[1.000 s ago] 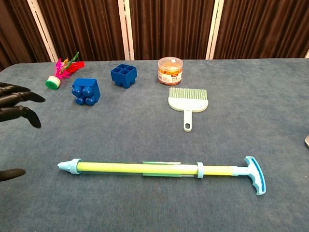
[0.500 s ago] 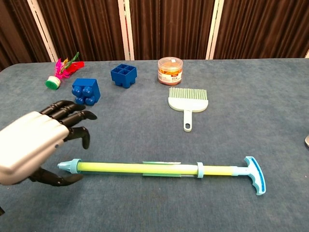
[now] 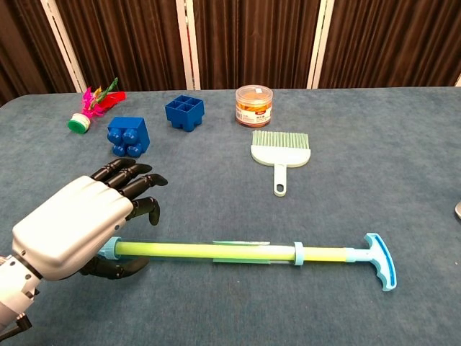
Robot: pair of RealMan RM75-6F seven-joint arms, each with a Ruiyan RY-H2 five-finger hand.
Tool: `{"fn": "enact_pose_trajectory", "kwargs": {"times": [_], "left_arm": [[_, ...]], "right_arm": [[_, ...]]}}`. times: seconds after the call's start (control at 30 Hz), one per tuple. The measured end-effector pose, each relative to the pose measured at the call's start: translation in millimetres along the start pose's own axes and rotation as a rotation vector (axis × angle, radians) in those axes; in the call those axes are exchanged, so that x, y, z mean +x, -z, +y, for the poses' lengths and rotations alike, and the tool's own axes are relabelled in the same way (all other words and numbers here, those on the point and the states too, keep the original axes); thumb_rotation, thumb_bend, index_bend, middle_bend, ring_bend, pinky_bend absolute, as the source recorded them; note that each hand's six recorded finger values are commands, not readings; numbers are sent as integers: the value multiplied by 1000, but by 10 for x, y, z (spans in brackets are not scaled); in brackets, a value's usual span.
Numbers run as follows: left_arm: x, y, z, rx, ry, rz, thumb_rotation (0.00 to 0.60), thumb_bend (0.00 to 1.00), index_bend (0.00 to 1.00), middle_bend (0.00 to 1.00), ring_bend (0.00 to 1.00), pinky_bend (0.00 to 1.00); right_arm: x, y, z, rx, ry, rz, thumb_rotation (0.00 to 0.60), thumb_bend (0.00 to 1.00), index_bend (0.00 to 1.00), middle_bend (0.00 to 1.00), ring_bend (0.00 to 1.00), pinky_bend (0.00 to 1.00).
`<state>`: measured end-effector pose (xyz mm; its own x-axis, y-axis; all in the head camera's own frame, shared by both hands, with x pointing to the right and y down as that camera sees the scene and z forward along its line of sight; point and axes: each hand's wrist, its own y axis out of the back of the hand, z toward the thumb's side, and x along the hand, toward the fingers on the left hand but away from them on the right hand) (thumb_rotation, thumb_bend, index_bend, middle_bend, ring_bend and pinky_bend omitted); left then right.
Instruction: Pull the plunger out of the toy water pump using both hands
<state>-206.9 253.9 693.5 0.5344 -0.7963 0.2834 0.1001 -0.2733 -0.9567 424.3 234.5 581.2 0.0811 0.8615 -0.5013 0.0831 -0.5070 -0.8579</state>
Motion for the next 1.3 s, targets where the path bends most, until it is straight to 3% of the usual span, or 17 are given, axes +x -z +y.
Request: {"fn": "enact_pose_trajectory", "kwargs": {"times": [0.53,0.97,1.1,1.3], "left_arm": [[76,52,-153,9,53,13,600,306,452,129,62,72],[51,120,-176,24,82,38,600,481,570,178,75,72],[49,137,-163,29,91,52,600,545,614,192,80,72],[37,97,-56,14,63,32,600,564,631,202,92,72]], "right_arm": [[-38,33,18,-12,27,-14,600,0,0,0,0,0],[-24,2,-17,-3,14,-5,600,1,0,0,0,0],[-12,-15,-36,1,5,3,600,73,0,0,0,0],[-20,-124,-232,10,-62,53,600,184,9,0,0,0]]}}
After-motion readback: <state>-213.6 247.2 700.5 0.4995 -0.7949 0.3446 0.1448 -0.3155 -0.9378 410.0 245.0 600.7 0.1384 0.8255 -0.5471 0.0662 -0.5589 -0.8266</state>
